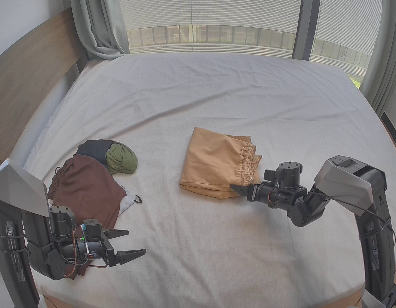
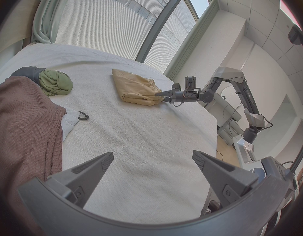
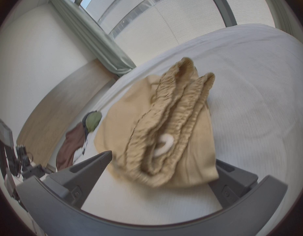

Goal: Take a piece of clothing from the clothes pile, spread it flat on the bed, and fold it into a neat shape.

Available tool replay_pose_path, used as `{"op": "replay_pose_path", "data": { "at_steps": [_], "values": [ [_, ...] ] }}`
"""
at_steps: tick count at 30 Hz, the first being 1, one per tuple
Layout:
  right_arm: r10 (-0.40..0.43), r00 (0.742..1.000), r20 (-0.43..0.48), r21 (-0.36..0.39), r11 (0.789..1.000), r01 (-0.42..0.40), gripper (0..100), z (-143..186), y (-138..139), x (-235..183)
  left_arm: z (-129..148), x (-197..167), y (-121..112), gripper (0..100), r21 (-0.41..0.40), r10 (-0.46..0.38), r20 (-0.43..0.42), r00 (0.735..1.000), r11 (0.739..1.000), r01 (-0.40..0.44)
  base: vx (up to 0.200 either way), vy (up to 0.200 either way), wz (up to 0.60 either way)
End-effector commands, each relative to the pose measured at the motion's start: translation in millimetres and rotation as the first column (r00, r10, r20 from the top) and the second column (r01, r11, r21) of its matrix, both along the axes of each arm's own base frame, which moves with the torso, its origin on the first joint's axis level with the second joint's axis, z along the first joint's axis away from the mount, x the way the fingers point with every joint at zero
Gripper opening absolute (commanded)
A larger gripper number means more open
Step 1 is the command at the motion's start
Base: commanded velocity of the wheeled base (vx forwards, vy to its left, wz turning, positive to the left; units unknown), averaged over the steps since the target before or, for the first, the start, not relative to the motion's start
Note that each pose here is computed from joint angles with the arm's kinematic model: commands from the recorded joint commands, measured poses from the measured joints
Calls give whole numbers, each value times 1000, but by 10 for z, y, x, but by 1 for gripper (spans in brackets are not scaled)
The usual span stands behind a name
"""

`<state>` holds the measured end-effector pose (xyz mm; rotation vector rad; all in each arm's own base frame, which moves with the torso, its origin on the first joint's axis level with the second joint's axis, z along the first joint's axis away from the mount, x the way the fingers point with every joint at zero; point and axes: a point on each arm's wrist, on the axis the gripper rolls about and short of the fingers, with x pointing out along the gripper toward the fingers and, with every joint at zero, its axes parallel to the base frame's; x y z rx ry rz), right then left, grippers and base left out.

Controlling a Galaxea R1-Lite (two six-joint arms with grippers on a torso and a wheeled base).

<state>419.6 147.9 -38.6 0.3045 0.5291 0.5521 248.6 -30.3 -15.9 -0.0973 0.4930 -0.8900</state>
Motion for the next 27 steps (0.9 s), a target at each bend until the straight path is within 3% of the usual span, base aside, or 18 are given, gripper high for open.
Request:
{"op": "replay_pose_path", "data": {
  "at_steps": [1,5,15,22,27],
  "values": [
    [75,996,-43,-36,996,-77,100,42,172,-310,9,8,3,100,-1,2,6,1000,1000,-2,0,0,0],
    [131,990,-48,-36,991,-133,100,110,347,-487,6,12,7,100,-1,3,6,1000,1000,-3,0,0,0],
    [315,949,14,35,948,-316,100,625,787,-922,-1,15,7,100,0,3,5,1000,1000,-3,0,0,0],
    [321,943,82,115,937,-329,100,918,844,-826,-1,15,7,100,0,3,5,1000,1000,-3,0,0,0],
    [246,950,193,230,930,-288,100,1229,847,-505,-1,15,7,100,0,3,5,1000,1000,-3,0,0,0]
  ]
}}
